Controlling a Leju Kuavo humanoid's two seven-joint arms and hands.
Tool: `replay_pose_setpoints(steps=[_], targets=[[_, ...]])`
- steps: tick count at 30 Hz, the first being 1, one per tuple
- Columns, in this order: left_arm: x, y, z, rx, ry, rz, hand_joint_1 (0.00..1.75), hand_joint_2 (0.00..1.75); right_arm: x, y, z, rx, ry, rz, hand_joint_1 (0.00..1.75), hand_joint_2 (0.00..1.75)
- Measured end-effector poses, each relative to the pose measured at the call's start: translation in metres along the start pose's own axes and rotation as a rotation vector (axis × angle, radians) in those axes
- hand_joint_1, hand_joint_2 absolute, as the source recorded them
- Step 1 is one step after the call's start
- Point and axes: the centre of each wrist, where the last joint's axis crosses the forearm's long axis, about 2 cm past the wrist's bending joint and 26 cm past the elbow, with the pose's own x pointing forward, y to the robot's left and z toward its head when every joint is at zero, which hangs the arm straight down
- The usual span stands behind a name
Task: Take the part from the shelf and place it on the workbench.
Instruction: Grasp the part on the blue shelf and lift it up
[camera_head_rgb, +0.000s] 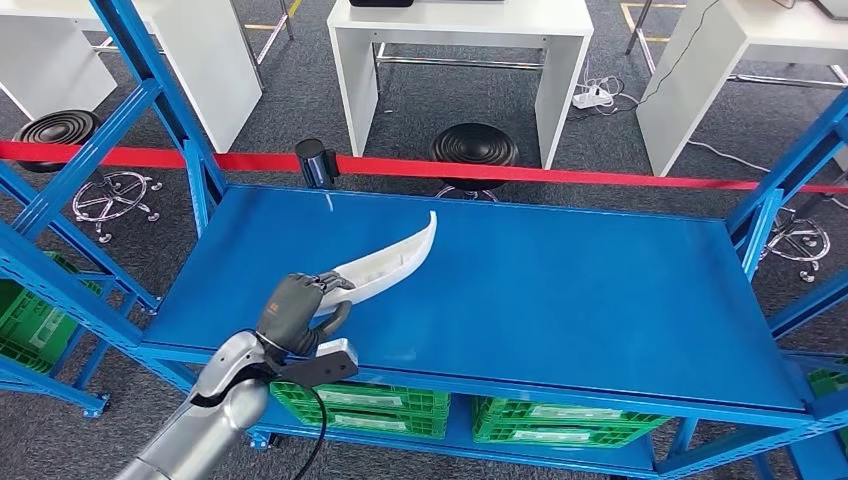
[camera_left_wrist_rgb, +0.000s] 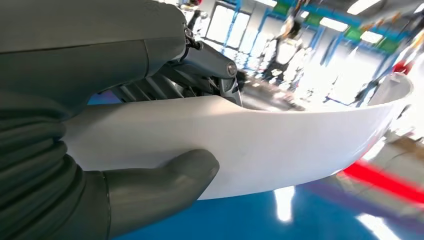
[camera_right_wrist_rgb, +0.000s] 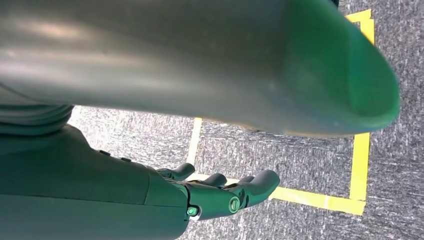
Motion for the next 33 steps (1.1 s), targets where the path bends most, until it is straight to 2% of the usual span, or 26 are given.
replay_pose_setpoints(steps=[4, 9, 11, 16, 22, 33], targets=[[0.021, 0.008, -0.003, 0.077, -0.093, 0.159, 1.75, 1.75, 0.000, 0.000, 0.000, 0.000, -0.001, -0.002, 0.00, 0.00], [0.059, 0.017, -0.009, 0.192, -0.279, 0.604, 1.75, 1.75, 0.001, 0.000, 0.000, -0.002, -0.004, 0.003, 0.00, 0.00], [0.073, 0.021, -0.011, 0.221, -0.337, 0.714, 1.75, 1.75, 0.001, 0.000, 0.000, -0.001, -0.005, 0.005, 0.00, 0.00], [0.090, 0.031, -0.011, 0.264, -0.431, 0.833, 1.75, 1.75, 0.002, 0.000, 0.000, -0.001, -0.007, 0.010, 0.00, 0.00], [0.114, 0.045, -0.008, 0.249, -0.637, 1.087, 1.75, 1.75, 0.003, 0.000, 0.000, 0.001, -0.007, 0.030, 0.00, 0.00], [0.142, 0.064, -0.015, 0.212, -0.837, 1.168, 1.75, 1.75, 0.005, 0.000, -0.001, 0.002, 0.027, 0.045, 0.00, 0.00]])
